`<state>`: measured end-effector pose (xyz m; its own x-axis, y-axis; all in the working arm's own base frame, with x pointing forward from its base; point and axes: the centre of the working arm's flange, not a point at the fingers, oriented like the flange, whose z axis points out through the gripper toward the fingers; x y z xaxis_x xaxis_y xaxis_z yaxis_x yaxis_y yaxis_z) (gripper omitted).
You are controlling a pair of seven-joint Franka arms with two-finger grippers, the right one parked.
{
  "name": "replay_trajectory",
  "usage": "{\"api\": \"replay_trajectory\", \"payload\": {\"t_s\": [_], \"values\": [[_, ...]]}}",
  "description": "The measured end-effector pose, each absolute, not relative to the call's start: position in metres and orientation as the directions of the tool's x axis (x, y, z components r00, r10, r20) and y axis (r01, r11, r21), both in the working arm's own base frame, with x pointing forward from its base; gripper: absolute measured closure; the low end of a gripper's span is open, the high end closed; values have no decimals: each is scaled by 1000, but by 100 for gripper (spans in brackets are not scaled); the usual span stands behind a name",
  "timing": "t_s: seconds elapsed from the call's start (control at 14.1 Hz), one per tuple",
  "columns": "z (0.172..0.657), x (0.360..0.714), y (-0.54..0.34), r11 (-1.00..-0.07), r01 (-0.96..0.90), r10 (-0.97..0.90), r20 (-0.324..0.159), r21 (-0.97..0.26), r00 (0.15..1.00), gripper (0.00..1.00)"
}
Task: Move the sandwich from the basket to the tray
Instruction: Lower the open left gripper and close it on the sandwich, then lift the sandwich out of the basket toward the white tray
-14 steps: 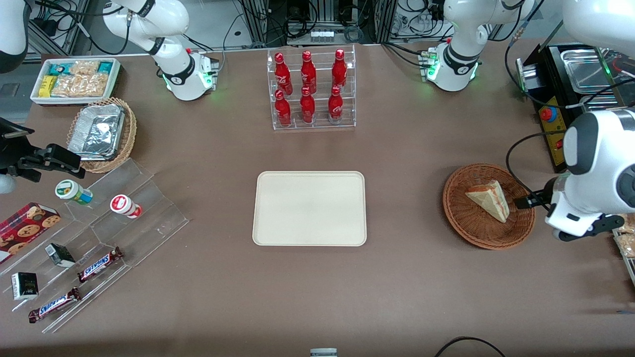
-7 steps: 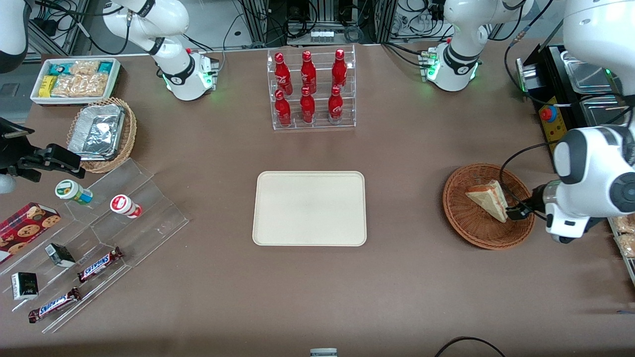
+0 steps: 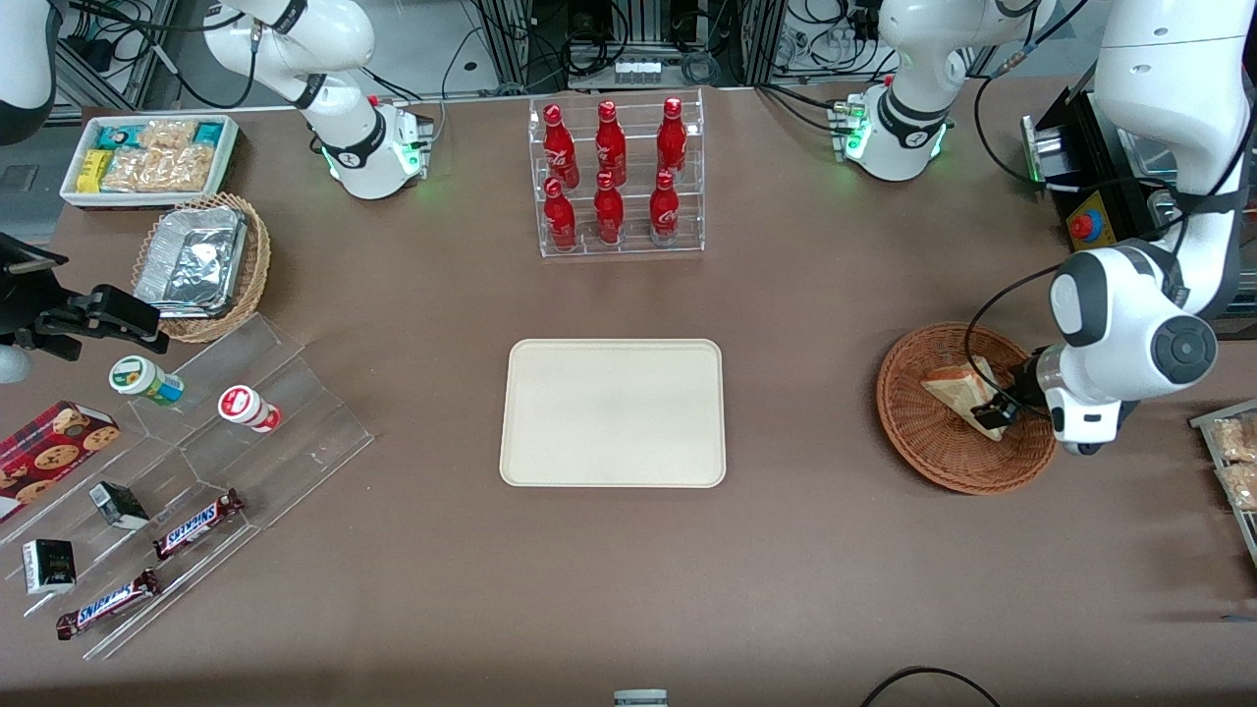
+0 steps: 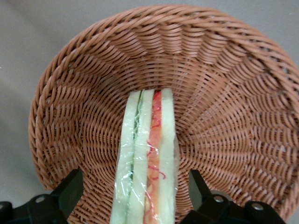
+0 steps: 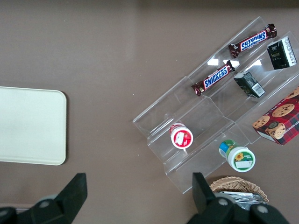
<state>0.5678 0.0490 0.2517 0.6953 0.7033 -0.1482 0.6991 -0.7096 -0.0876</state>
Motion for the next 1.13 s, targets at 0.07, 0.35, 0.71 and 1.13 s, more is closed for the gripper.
{"api": "replay_trajectory", "payload": {"t_s": [0.07, 0.35, 0.71, 1.13], "values": [[248, 563, 50, -702, 707, 710, -149, -81, 688, 0], [233, 549, 47, -693, 718, 719, -139, -61, 681, 0], [224, 541, 41, -697, 714, 715, -137, -60, 686, 13], [251, 541, 40, -727, 684, 684, -159, -65, 712, 56]]}}
